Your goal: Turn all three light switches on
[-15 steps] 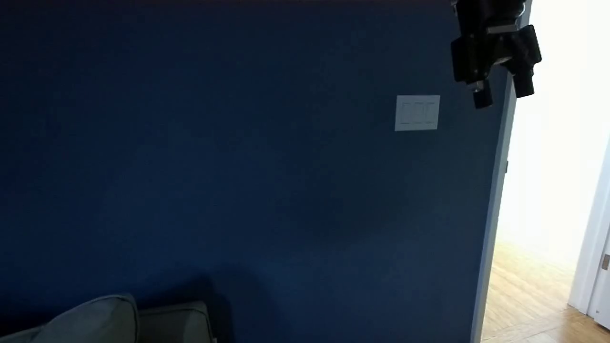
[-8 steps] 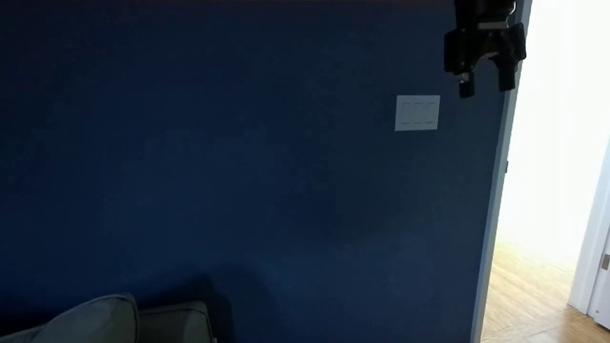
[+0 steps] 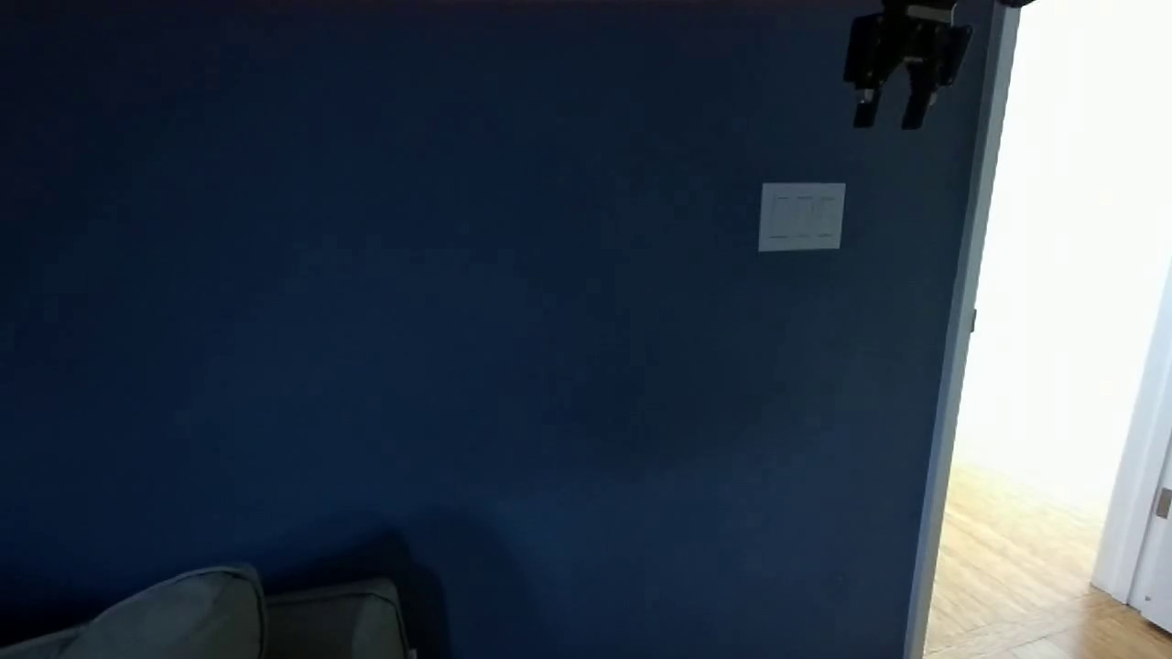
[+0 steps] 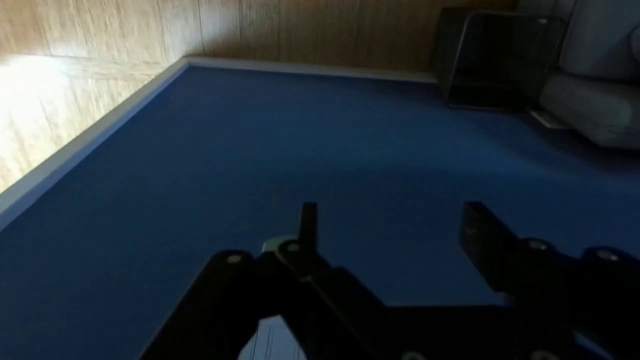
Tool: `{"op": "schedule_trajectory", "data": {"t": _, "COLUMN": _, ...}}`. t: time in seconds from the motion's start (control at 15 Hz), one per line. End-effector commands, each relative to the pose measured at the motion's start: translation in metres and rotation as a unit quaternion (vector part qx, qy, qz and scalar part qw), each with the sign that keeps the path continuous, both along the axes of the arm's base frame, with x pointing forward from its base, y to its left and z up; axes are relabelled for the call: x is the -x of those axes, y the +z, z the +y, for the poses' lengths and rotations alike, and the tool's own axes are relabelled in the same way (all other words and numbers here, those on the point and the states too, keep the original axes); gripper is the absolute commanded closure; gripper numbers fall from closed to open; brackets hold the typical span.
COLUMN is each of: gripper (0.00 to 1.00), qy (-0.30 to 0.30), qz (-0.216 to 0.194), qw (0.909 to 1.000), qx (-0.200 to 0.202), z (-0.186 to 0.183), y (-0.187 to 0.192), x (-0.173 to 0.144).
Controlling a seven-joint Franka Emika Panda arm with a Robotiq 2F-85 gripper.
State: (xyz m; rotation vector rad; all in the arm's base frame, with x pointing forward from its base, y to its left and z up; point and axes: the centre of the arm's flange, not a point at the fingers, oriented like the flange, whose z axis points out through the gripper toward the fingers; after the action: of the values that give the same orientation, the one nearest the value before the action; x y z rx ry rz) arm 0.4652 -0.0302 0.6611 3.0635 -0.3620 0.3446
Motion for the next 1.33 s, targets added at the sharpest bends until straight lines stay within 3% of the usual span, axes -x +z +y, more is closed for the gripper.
{"op": "schedule_trajectory", "data": {"t": 0.0, "gripper": 0.56, "qy": -0.002, "qz": -0.039, "qw": 0.9992, "qx": -0.002, "z": -0.038, "y": 0.009, "x": -0.05}}
{"op": "schedule_trajectory", "data": {"t": 0.33, "gripper": 0.91, "qy": -0.028, "qz": -0.084, "qw": 0.996, "qx": -0.004, "z": -0.074, "y": -0.007, "x": -0.098}}
{"op": "schedule_trajectory", "data": {"t": 0.47, "gripper": 1.0, "qy": -0.04, "qz": -0.098, "qw": 0.9944, "qx": -0.004, "z": -0.085, "y": -0.016, "x": -0.112}}
{"op": "schedule_trajectory", "data": {"t": 1.27, "gripper": 1.0, "qy": -0.087, "qz": -0.133, "qw": 0.9871, "qx": -0.02, "z": -0.111, "y": -0.075, "x": -0.158}}
